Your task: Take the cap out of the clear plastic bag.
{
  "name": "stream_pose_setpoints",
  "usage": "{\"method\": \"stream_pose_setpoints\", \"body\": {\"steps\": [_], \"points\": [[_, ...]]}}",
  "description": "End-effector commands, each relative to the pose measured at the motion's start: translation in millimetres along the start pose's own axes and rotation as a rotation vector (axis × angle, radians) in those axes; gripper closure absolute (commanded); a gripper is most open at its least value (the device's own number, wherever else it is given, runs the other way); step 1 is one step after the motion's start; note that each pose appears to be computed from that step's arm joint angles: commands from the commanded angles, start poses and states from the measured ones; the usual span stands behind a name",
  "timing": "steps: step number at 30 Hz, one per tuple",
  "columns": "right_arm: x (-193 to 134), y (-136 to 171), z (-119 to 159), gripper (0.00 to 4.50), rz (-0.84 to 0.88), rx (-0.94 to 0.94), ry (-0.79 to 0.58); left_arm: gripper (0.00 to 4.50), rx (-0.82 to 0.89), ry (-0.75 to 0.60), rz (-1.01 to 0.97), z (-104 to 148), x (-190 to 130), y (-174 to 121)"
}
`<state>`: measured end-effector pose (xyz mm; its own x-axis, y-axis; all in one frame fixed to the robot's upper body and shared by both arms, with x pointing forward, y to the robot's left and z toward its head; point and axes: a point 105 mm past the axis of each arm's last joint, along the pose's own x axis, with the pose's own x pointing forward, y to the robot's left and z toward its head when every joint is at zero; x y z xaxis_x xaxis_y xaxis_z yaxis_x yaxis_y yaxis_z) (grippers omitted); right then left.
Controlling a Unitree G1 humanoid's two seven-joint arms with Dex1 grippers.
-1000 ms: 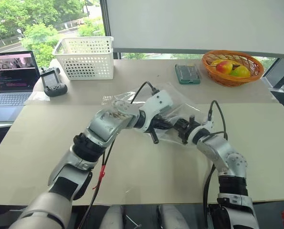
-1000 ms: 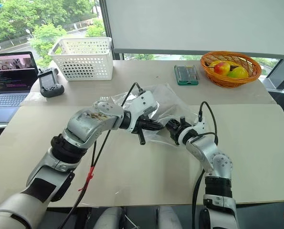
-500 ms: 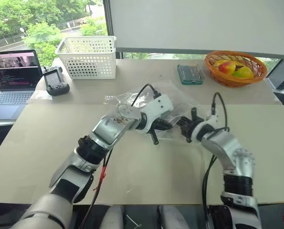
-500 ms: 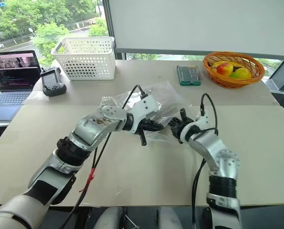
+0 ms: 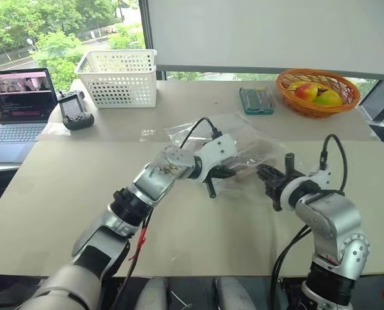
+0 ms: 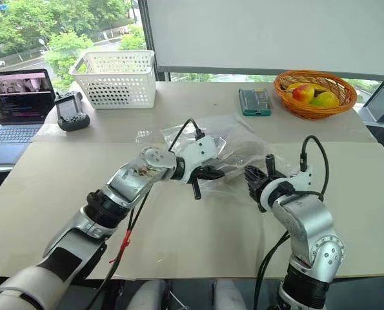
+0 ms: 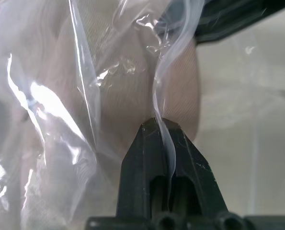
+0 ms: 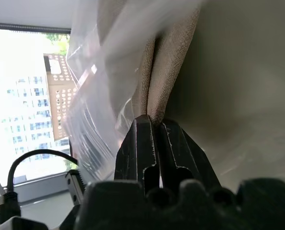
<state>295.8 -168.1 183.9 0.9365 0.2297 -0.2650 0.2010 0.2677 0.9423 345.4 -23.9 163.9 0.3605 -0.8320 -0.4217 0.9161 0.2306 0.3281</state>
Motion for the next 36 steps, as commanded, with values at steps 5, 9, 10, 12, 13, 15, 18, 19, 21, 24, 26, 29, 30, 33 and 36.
{"method": "stream_pose_setpoints", "body": {"steps": [5, 9, 10, 12, 13, 15, 18, 19, 21, 24, 26, 29, 30, 33, 36], "points": [[-13, 37, 27, 4.47, -0.016, 0.012, -0.098, 4.5, 0.286, -0.057, 0.264, 26, -11, 62], [1, 42, 22, 4.47, 0.008, -0.022, -0.039, 4.5, 0.373, -0.141, 0.348, 58, -16, 78], [8, 41, 20, 4.47, 0.007, -0.026, -0.014, 4.5, 0.395, -0.16, 0.367, 64, -16, 80], [21, 44, 15, 4.47, 0.033, 0.005, 0.042, 4.5, 0.425, -0.181, 0.388, 71, -12, 81], [29, 45, 11, 4.47, 0.045, 0.023, 0.07, 4.5, 0.426, -0.186, 0.384, 71, -9, 80], [43, 45, 11, 4.47, 0.051, 0.079, 0.088, 4.5, 0.423, -0.205, 0.368, 73, -1, 74], [55, 44, 22, 4.47, 0.06, 0.174, 0.02, 4.5, 0.409, -0.226, 0.34, 73, 7, 64], [56, 44, 26, 4.47, 0.063, 0.194, -0.002, 4.5, 0.403, -0.23, 0.335, 73, 8, 62], [51, 53, 33, 4.47, 0.119, 0.266, -0.026, 4.5, 0.391, -0.227, 0.31, 67, 10, 53], [42, 60, 33, 4.47, 0.153, 0.343, -0.027, 4.5, 0.392, -0.211, 0.299, 58, 10, 48], [30, 65, 17, 4.47, 0.148, 0.34, 0.031, 4.5, 0.403, -0.199, 0.3, 55, 10, 48], [10, 70, 0, 4.47, 0.141, 0.289, 0.061, 4.5, 0.412, -0.191, 0.302, 53, 10, 49], [6, 69, -1, 4.47, 0.128, 0.273, 0.057, 4.5, 0.41, -0.192, 0.302, 52, 10, 49], [-6, 62, -5, 4.47, 0.084, 0.247, 0.041, 4.5, 0.411, -0.192, 0.308, 52, 11, 51], [-17, 49, -6, 4.47, 0.02, 0.203, 0.01, 4.5, 0.423, -0.187, 0.324, 51, 10, 57]]}}
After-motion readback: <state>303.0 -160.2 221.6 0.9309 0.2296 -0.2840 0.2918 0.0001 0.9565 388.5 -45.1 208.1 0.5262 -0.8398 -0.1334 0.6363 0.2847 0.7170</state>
